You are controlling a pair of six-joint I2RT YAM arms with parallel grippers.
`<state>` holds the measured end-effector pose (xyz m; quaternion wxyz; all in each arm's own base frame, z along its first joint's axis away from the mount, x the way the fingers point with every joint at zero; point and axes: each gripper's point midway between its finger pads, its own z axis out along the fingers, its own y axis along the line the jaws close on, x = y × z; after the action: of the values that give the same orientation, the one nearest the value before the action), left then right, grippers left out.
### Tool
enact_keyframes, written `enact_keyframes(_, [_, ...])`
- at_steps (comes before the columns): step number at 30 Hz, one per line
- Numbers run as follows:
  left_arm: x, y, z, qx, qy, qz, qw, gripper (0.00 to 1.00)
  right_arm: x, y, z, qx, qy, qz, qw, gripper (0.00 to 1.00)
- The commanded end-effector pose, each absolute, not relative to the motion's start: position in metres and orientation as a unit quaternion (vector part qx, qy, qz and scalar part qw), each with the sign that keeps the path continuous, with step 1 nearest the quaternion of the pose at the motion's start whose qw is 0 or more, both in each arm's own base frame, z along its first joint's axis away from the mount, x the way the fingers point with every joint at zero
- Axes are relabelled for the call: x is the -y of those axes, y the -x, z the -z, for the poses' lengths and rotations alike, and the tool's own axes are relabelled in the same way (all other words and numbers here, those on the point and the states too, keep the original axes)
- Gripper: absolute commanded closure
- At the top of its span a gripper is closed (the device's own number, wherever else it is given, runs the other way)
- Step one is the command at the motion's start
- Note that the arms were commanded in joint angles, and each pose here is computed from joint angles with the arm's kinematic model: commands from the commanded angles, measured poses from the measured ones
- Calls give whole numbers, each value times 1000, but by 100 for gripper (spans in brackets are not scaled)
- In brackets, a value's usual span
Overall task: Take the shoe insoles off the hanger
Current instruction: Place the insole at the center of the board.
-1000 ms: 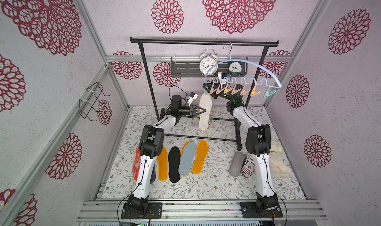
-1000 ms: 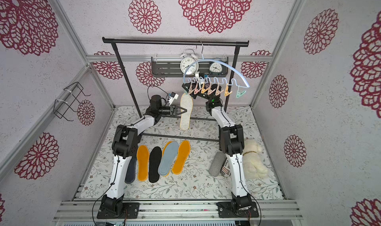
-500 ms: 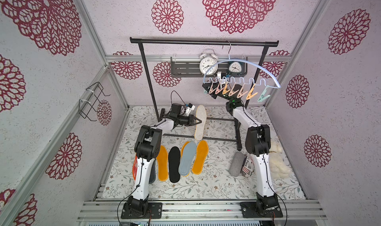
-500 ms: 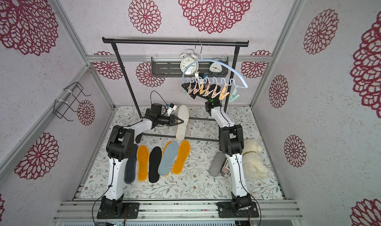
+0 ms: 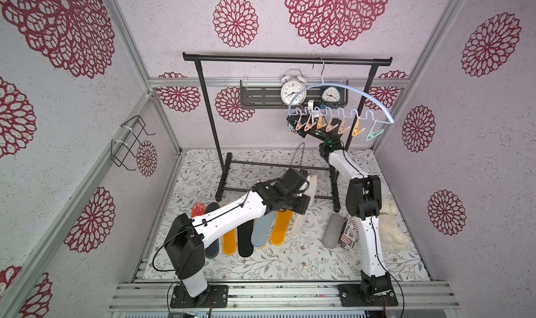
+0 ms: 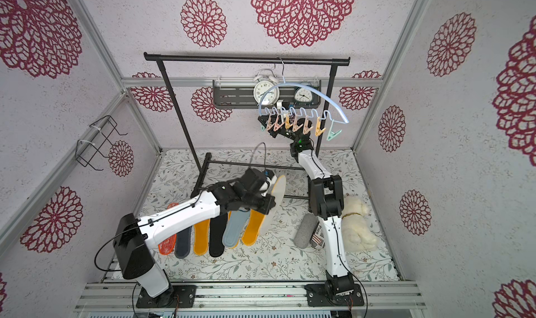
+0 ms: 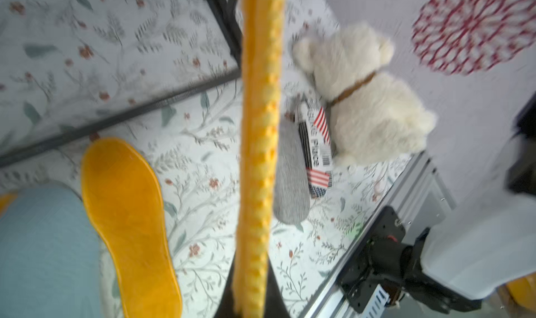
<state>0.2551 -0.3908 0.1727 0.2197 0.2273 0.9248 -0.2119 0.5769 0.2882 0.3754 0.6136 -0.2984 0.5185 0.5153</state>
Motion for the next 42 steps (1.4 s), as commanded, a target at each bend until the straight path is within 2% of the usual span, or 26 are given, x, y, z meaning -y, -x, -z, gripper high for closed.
enact_keyframes(1, [336, -258, -116, -971, -153, 9, 182, 100, -282, -577, -392, -499, 298, -509, 634, 100])
enact_keyframes(4, [337, -259, -101, -969, -163, -79, 168, 100, -283, -580, -388, -503, 296, -511, 632, 100])
enact_keyframes(8, [337, -267, -96, -963, -159, -132, 173, 100, -283, -580, -386, -501, 298, -512, 631, 100])
enact_keyframes(12, [344, -270, -73, -961, -174, -145, 160, 100, -284, -580, -386, -500, 296, -512, 633, 100])
enact_keyframes(16, [349, -282, -67, -949, -194, -171, 181, 100, -283, -580, -386, -501, 298, -511, 632, 100])
enact_keyframes(20, [356, -283, -58, -945, -207, -184, 172, 100, -284, -579, -387, -501, 299, -512, 630, 100])
enact_keyframes(21, [358, -282, -53, -945, -209, -185, 170, 95, -283, -579, -387, -501, 299, -512, 630, 100])
enact_keyframes(23, [363, -279, -44, -947, -216, -179, 154, 73, -284, -578, -387, -501, 300, -512, 629, 100])
enact_keyframes(24, [366, -277, -42, -949, -216, -176, 150, 66, -284, -578, -388, -502, 300, -513, 629, 99])
enact_keyframes(26, [371, -274, -42, -951, -219, -163, 146, 61, -284, -578, -387, -504, 299, -514, 626, 96])
enact_keyframes(29, [383, -267, -51, -954, -222, -128, 154, 47, -285, -576, -387, -504, 302, -516, 624, 95])
enact_keyframes(33, [418, -241, -61, -967, -225, 11, 123, 42, -284, -576, -388, -505, 301, -515, 624, 93])
enact_keyframes(36, [434, -227, -88, -960, -229, 100, 125, 41, -284, -575, -389, -507, 302, -514, 623, 91])
enact_keyframes(40, [408, -235, -126, -955, -187, 135, 184, 41, -284, -576, -387, -511, 301, -506, 626, 85])
enact_keyframes(42, [381, -243, -134, -953, -167, 119, 225, 40, -282, -585, -378, -536, 292, -491, 622, 82])
